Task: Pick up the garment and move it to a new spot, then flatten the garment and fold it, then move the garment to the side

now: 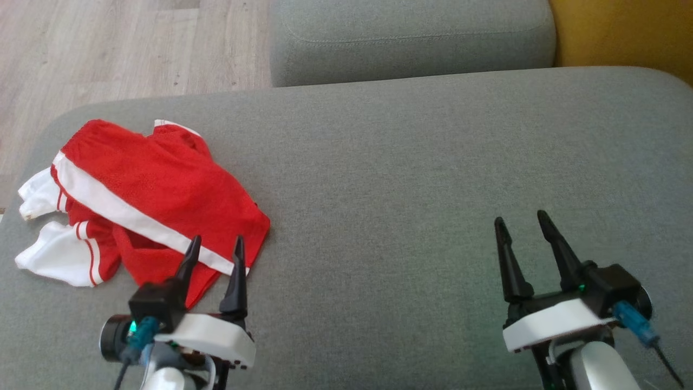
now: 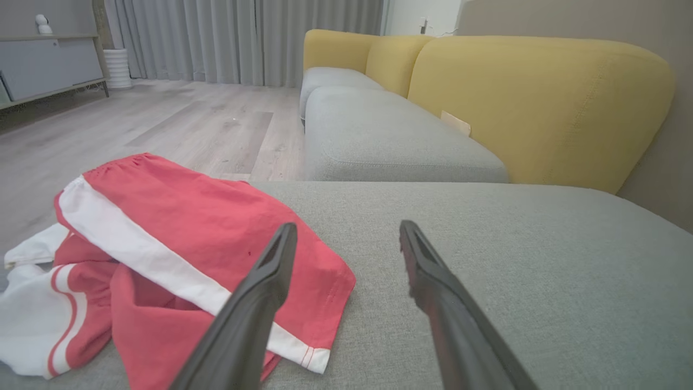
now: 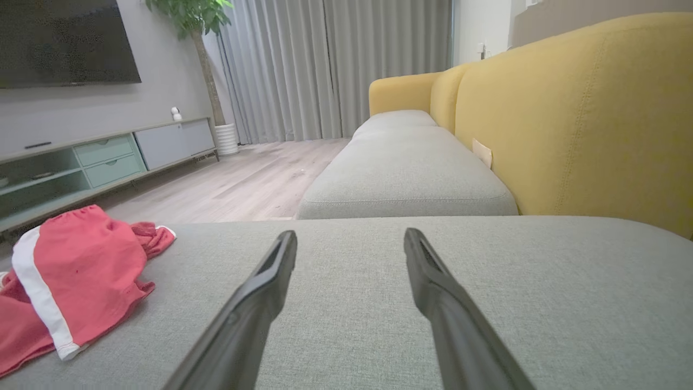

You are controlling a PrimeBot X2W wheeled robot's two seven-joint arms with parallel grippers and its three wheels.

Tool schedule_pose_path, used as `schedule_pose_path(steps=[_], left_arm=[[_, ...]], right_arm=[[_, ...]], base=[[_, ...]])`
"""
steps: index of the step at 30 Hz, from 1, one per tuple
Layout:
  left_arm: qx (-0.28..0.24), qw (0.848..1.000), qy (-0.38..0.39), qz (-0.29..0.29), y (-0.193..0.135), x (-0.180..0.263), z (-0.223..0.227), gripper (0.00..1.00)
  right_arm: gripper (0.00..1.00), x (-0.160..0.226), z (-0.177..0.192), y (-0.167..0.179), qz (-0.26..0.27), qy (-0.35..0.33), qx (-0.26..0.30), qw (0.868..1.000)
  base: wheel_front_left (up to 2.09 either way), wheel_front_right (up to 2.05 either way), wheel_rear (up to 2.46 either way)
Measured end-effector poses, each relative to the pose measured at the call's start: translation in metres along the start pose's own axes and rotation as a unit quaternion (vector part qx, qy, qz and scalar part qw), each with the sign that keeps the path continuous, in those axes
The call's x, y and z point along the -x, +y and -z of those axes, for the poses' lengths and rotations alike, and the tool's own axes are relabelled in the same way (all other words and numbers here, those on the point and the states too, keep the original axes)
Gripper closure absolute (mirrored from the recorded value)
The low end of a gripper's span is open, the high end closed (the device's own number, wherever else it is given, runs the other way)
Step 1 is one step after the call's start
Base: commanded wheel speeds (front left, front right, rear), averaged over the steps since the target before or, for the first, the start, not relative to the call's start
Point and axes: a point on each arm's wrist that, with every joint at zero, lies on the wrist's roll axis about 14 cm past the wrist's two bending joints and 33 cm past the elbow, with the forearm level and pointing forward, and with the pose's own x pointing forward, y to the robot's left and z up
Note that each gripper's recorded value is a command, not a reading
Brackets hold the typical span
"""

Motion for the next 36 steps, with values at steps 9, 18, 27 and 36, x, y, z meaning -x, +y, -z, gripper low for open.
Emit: schedule_pose_path(steps=[9,18,27,36], left_arm=[[-0.032,0.999,-0.028,0.004,-0.005,0.002,-0.012,0.0],[0.034,0.997,-0.065,0.002,-0.001,0.003,-0.029,0.0],[0.042,0.998,-0.035,0.012,0.005,0.012,-0.005,0.0],[0.046,0.999,-0.025,0.014,0.005,0.011,0.002,0.0]], right_arm=[[0.0,-0.001,-0.004,0.011,-0.021,-0.011,0.044,0.999],[0.0,-0.002,-0.005,0.01,-0.015,-0.025,-0.007,1.0],[0.0,0.002,-0.001,0.004,0.001,-0.027,-0.053,0.998],[0.0,0.004,0.002,0.0,0.01,-0.024,-0.07,0.997]], base=[[0.0,0.0,0.0],[0.0,0.0,0.0],[0.0,0.0,0.0],[0.0,0.0,0.0]])
